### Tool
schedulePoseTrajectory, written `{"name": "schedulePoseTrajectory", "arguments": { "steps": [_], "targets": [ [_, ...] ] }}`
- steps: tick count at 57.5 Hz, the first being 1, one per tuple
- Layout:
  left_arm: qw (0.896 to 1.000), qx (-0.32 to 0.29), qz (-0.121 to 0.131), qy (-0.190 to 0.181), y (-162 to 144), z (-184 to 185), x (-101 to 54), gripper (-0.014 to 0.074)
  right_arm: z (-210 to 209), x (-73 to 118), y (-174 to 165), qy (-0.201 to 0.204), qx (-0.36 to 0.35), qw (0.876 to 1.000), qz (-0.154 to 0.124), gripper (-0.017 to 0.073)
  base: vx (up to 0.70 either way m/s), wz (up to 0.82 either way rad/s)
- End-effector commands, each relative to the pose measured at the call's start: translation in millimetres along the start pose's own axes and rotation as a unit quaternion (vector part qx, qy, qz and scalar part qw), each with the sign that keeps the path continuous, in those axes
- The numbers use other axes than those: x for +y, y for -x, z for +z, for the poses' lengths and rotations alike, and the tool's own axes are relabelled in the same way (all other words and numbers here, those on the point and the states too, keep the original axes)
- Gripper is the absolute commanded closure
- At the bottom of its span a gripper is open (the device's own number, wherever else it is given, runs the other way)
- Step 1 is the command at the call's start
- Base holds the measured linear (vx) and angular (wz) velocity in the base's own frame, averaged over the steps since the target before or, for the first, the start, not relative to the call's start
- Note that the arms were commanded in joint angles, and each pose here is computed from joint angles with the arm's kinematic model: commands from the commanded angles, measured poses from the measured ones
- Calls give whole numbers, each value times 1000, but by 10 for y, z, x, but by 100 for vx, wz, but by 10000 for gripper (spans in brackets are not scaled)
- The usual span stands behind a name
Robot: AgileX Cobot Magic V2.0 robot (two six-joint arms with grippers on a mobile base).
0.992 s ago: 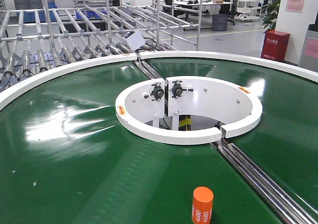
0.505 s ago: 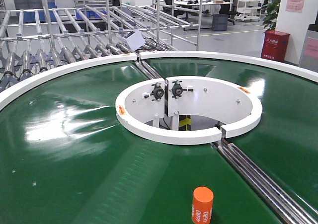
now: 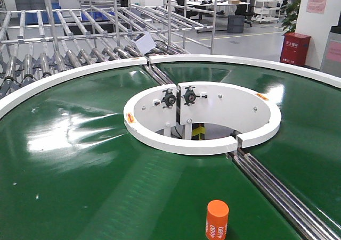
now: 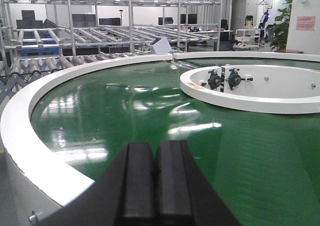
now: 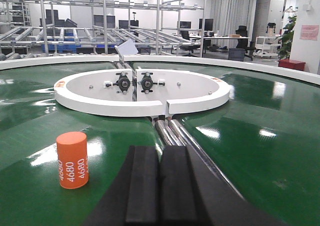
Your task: Grab orange capacitor from left shelf to right conveyor
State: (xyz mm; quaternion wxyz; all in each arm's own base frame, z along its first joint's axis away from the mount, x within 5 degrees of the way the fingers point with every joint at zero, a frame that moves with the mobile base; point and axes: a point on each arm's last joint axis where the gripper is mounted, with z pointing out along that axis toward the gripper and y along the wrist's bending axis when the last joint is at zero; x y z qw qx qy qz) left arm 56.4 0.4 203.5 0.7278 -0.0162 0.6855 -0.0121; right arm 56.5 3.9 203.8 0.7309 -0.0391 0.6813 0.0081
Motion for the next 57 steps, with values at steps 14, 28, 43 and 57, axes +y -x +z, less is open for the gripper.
{"name": "schedulePoseTrajectory", "arguments": {
  "steps": [14,28,43,57],
  "targets": [
    [1000,-30,-4,-3,-29,-3,1,600,-11,4,62,1,-46,999,0,570,0,0],
    [1000,-30,-4,-3,-29,-3,1,600,-11,3,63,1,-47,999,4,570,0,0],
    [1000,-30,-4,-3,-29,-3,1,600,-10,3,62,1,-46,999,1,570,0,0],
    [1000,-30,-4,-3,-29,-3,1,600,-10,3,62,1,-46,999,1,570,0,0]
  ]
}}
